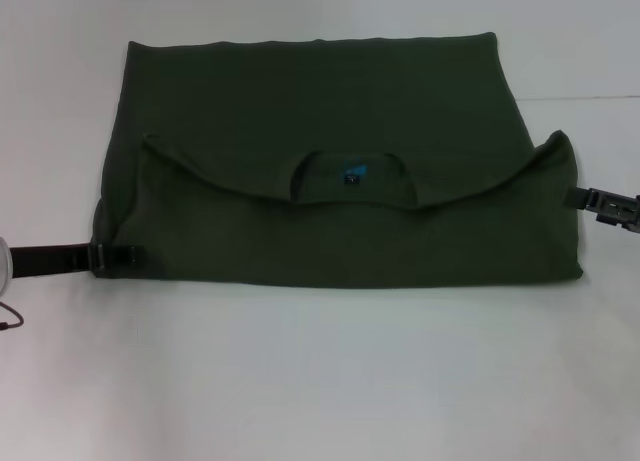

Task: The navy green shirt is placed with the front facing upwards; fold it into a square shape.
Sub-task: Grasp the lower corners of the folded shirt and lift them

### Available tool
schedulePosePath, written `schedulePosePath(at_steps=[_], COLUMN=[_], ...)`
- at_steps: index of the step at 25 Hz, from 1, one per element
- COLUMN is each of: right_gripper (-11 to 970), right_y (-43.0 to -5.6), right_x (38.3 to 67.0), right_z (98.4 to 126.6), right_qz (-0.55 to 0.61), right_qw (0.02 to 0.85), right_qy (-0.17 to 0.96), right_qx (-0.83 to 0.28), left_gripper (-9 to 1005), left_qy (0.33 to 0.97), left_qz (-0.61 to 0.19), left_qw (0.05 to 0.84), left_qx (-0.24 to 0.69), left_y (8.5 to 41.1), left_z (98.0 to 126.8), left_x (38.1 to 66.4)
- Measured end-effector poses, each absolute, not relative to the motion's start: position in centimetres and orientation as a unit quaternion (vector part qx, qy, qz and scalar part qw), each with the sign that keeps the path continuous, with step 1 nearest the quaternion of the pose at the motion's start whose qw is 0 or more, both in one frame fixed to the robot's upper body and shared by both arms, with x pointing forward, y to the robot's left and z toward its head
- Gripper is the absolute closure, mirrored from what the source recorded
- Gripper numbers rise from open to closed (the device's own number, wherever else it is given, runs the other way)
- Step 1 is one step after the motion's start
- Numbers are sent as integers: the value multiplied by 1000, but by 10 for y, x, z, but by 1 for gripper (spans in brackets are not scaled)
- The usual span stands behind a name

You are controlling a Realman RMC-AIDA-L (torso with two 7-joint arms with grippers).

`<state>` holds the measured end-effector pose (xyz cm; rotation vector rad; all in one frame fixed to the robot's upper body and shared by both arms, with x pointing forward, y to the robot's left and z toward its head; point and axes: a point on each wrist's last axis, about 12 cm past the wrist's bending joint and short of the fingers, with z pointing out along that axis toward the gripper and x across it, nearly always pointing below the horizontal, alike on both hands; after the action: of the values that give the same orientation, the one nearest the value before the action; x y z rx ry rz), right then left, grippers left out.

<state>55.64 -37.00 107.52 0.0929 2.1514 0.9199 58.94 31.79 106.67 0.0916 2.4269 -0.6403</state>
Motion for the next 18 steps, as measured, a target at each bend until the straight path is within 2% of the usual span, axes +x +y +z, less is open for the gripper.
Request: schedulePosePath(at_steps=[2,13,18], right_gripper=[38,41,42], right_y=[-370,-369,-369], right_x=[557,558,561], right_z=[1075,1078,1081], right_qz=[362,362,364], right_qw=[390,391,384], right_qy=[846,845,848], right_qx=[36,32,28], left_gripper=[402,676,839], left_qy=[919,921,922], left_qz=[-237,-229,-225], left_qw=[311,313,310], left_qx=[37,46,53], left_y=[318,316,313], left_z=[1066,1068,1068], left_x=[590,593,594])
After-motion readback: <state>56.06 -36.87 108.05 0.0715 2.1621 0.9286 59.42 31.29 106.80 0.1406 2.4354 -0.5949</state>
